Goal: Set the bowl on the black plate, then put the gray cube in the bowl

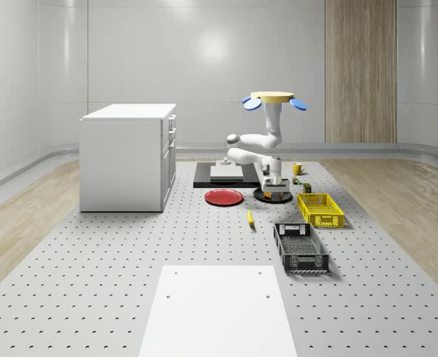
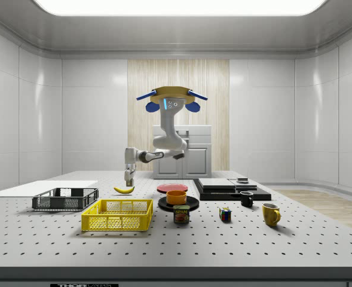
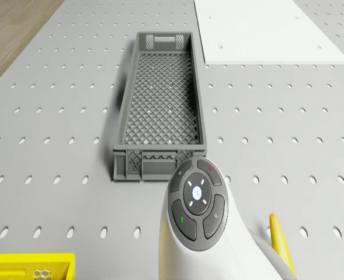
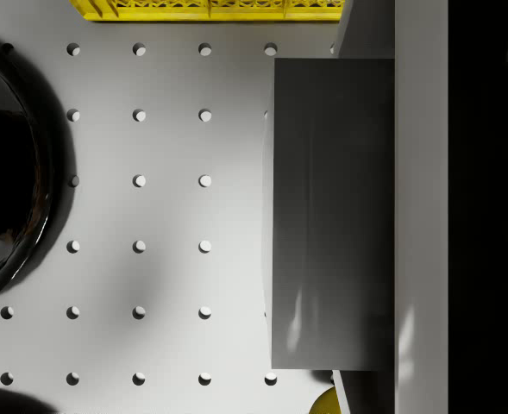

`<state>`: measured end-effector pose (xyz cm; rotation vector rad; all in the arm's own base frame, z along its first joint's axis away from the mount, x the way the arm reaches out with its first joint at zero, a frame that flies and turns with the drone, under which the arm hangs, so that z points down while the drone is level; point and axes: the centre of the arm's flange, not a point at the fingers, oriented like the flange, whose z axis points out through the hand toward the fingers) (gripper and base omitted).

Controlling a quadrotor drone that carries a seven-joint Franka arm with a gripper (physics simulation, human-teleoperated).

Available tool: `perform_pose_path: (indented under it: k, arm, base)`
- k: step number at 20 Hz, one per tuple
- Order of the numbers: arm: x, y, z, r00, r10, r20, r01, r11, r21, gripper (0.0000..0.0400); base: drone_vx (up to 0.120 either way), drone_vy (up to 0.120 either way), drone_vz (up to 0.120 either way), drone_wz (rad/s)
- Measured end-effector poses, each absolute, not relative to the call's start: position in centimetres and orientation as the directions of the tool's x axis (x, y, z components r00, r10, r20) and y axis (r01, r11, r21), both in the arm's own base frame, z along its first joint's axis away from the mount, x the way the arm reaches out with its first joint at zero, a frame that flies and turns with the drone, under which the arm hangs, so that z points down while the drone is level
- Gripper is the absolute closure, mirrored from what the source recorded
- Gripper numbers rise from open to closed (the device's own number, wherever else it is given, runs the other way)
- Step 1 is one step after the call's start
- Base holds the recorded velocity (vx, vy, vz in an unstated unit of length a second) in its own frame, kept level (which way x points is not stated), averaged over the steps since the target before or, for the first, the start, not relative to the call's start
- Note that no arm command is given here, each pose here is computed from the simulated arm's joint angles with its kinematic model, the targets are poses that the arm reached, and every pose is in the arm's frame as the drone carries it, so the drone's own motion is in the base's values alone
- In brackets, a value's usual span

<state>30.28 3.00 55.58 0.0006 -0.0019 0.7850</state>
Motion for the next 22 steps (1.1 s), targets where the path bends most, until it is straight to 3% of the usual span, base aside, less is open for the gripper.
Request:
perform_pose_path:
  k: [3,6,9,14,18,22]
  arm:
    - [30.28,3.0,55.52,0.707,0.707,0.002,-0.707,0.707,0.0,0.0149]
    - [30.28,3.0,55.5,0.707,0.707,0.002,-0.707,0.707,0.0,0.0149]
    - [30.28,3.01,55.48,0.707,0.707,0.002,-0.707,0.707,0.0,0.0149]
    - [30.28,3.01,55.48,0.707,0.707,0.002,-0.707,0.707,0.0,0.0149]
    - [30.28,3.01,55.47,0.707,0.707,0.002,-0.707,0.707,0.0,0.0149]
    - [30.28,3.0,55.47,0.707,0.707,0.002,-0.707,0.707,0.0,0.0149]
  base:
    - [-0.12,0.12,0.12,0.0]
    - [-0.12,0.12,0.0,0.0]
    - [-0.013,0.12,0.0,0.0]
    - [-0.008,0.104,0.096,0.0]
    - [-0.02,-0.08,0.0,0.0]
    - [-0.12,-0.12,0.0,0.0]
